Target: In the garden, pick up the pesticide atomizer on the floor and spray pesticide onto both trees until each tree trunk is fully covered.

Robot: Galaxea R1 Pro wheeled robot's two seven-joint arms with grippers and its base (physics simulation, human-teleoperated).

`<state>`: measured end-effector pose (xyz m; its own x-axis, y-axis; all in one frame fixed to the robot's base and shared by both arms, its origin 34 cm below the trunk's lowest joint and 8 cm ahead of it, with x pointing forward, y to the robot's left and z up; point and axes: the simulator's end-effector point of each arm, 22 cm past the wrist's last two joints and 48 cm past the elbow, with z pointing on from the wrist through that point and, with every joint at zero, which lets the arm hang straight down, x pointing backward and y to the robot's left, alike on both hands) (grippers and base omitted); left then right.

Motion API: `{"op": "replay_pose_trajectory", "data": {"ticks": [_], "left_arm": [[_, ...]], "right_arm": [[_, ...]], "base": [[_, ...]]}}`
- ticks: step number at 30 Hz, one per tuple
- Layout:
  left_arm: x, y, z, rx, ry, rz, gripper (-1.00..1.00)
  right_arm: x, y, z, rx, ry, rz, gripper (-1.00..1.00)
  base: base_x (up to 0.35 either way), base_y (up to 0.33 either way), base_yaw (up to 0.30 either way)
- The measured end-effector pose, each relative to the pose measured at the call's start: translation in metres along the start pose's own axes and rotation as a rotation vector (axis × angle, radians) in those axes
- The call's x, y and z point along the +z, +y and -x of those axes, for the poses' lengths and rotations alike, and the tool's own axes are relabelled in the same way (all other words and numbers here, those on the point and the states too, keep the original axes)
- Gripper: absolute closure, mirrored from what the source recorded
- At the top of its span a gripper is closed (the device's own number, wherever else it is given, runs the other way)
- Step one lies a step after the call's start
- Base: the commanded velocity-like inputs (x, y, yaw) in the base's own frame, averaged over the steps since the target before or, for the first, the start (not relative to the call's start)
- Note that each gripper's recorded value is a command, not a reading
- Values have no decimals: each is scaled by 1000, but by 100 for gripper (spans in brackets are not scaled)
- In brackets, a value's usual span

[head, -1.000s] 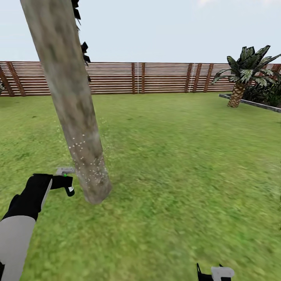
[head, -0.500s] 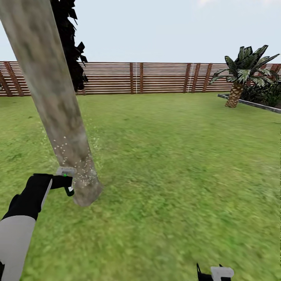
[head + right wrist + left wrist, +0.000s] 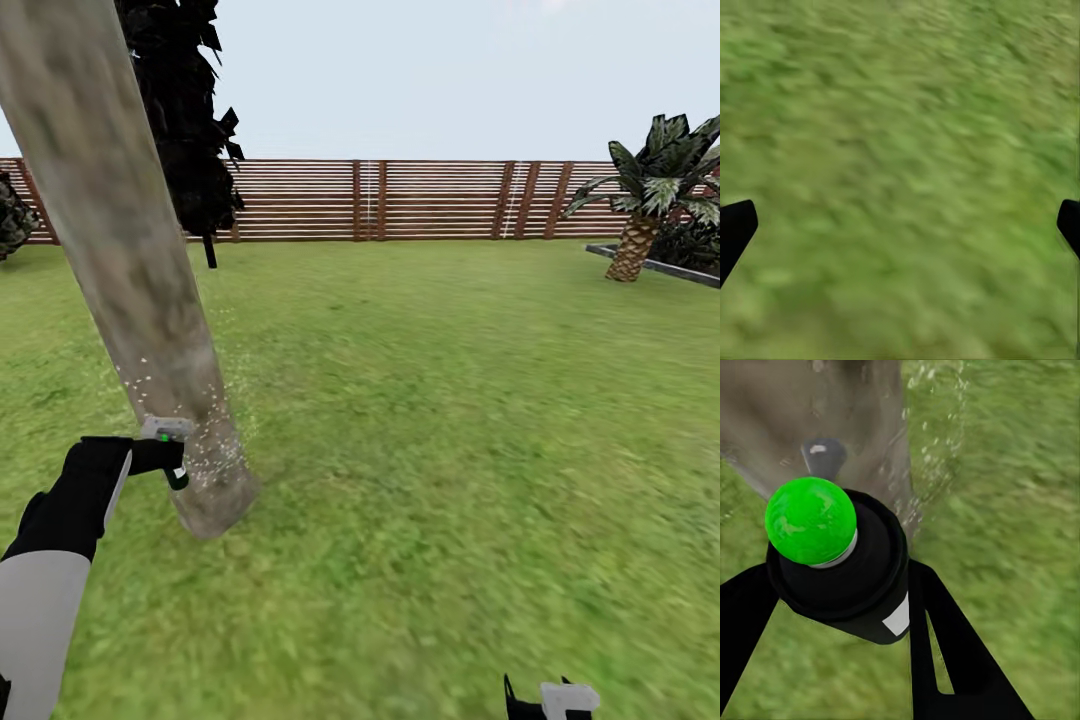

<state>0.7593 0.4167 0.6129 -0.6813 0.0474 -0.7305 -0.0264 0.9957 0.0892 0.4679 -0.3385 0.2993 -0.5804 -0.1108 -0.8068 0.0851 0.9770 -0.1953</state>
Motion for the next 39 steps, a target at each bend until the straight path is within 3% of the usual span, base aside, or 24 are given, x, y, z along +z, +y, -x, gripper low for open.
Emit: {"op": "replay_pose_trajectory", "data": {"ticks": [13, 29, 39], "left_arm": [[-6, 12, 6, -6, -16, 20, 100], [-4, 7, 4, 6, -10, 14, 100], [-1, 15, -12, 27, 20, 41, 100]], "right_arm": [[0, -1, 0, -1, 0, -1, -100], [0, 0, 0, 1, -1, 1, -100], [0, 0, 1, 1, -1, 0, -100]], "base": [[43, -222, 9], [3, -2, 242], [-275, -38, 3]]}}
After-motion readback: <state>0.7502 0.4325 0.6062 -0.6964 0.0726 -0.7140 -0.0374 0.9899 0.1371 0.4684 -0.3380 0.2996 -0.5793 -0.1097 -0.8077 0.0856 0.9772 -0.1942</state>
